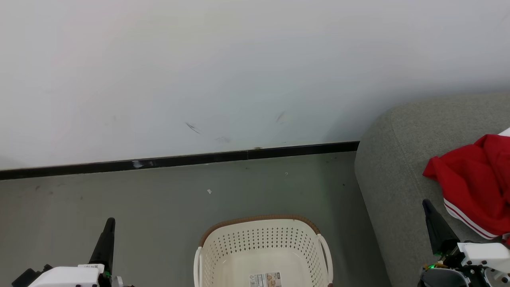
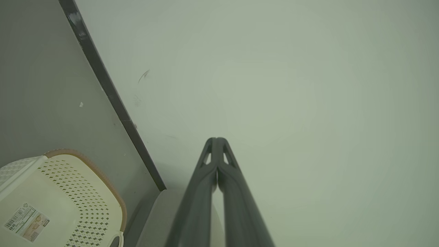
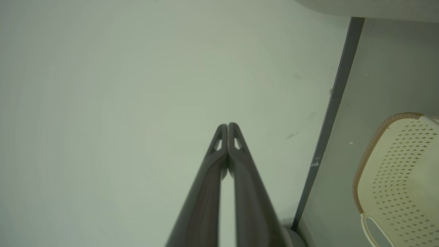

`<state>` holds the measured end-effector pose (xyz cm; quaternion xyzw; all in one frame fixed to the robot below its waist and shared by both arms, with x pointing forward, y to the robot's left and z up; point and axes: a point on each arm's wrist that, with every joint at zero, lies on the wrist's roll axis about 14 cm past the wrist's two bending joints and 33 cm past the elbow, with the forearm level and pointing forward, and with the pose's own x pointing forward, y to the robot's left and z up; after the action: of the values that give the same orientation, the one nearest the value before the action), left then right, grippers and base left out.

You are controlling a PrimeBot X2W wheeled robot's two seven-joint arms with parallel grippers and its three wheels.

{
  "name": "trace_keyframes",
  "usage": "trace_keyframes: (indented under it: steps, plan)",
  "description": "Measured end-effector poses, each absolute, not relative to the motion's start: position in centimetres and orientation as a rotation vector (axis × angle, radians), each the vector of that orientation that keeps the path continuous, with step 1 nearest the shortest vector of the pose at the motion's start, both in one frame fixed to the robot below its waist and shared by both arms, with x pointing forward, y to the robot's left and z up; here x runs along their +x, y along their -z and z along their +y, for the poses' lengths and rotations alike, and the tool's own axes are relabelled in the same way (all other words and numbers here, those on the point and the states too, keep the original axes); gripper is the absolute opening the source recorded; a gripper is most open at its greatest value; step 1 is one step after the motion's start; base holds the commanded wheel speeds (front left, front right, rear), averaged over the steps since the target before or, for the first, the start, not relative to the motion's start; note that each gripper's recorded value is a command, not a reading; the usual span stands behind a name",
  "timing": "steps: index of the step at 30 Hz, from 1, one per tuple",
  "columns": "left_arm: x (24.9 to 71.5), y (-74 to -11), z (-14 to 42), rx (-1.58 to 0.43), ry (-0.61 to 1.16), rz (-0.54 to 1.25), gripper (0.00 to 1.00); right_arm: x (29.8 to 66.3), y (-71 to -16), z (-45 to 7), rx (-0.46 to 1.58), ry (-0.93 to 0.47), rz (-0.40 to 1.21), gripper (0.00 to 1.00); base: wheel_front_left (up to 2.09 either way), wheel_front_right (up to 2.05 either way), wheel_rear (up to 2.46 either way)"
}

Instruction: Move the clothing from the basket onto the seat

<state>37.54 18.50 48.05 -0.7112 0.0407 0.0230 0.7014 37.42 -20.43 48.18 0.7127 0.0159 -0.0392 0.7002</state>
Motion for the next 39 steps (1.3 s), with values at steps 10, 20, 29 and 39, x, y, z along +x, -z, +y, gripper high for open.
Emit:
trace_keyframes:
  steps: [10, 20, 29, 39]
  plan:
    - [37.52, -47.94, 18.51, -1.584, -0.054, 0.093, 0.00, 37.41, -48.15, -20.47, 1.587, 0.089, 0.035, 0.00, 0.00, 0.00, 0.00]
    - [37.50, -47.89, 18.53, -1.584, -0.056, 0.094, 0.00, 37.41, -48.15, -20.49, 1.587, 0.089, 0.035, 0.00, 0.00, 0.00, 0.00]
    - [37.49, -47.83, 18.54, -1.584, -0.058, 0.095, 0.00, 37.41, -48.15, -20.51, 1.588, 0.090, 0.034, 0.00, 0.00, 0.00, 0.00]
    - [37.49, -47.89, 18.56, -1.584, -0.054, 0.090, 0.00, 37.41, -48.15, -20.53, 1.588, 0.090, 0.034, 0.00, 0.00, 0.00, 0.00]
